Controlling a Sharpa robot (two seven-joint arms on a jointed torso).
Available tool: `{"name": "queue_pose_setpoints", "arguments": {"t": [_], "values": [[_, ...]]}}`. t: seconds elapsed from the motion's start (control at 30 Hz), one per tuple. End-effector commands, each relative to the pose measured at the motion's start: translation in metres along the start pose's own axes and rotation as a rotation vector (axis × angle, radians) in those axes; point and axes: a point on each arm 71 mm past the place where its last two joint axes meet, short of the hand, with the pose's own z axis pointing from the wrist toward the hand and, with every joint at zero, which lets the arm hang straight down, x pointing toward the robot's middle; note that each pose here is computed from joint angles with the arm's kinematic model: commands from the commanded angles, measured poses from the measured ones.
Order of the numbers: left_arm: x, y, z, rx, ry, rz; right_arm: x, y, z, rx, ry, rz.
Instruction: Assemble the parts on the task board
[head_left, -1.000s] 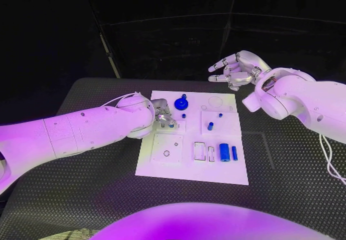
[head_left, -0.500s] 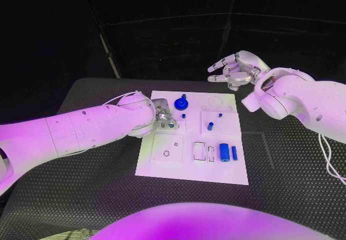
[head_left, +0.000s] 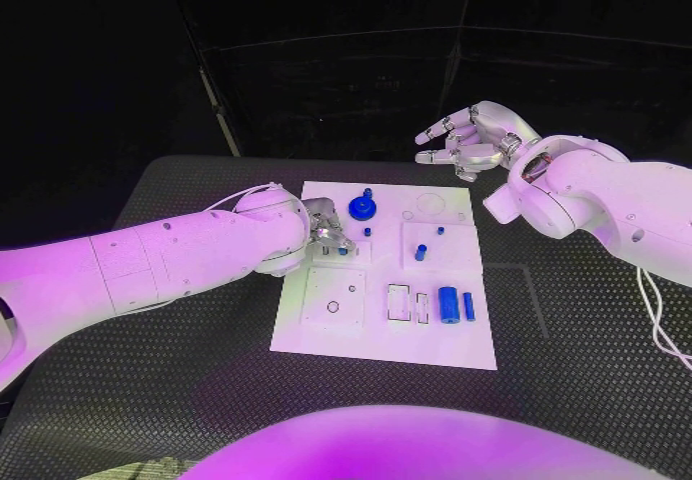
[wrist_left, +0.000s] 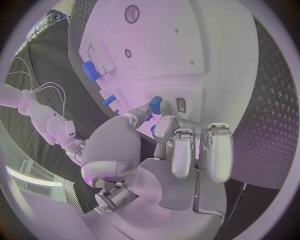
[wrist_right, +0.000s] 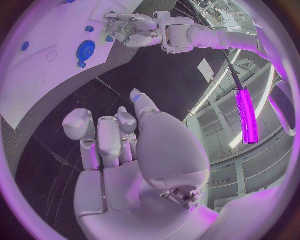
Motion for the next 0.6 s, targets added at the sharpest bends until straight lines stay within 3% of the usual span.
{"name": "queue_pose_setpoints", "arguments": {"t": [0.03,0.6], "values": [[0.0069,0.0070,0.0010,-0.039,0.034,0.008,-0.0003,0.0017,0.0003,-0.010,0.004,-0.001],[0.0030,0.0115,-0.0019,-0.043,0.003,-0.014,-0.0019,0.0005,0.0003,-0.010,-0.004,-0.003]]}}
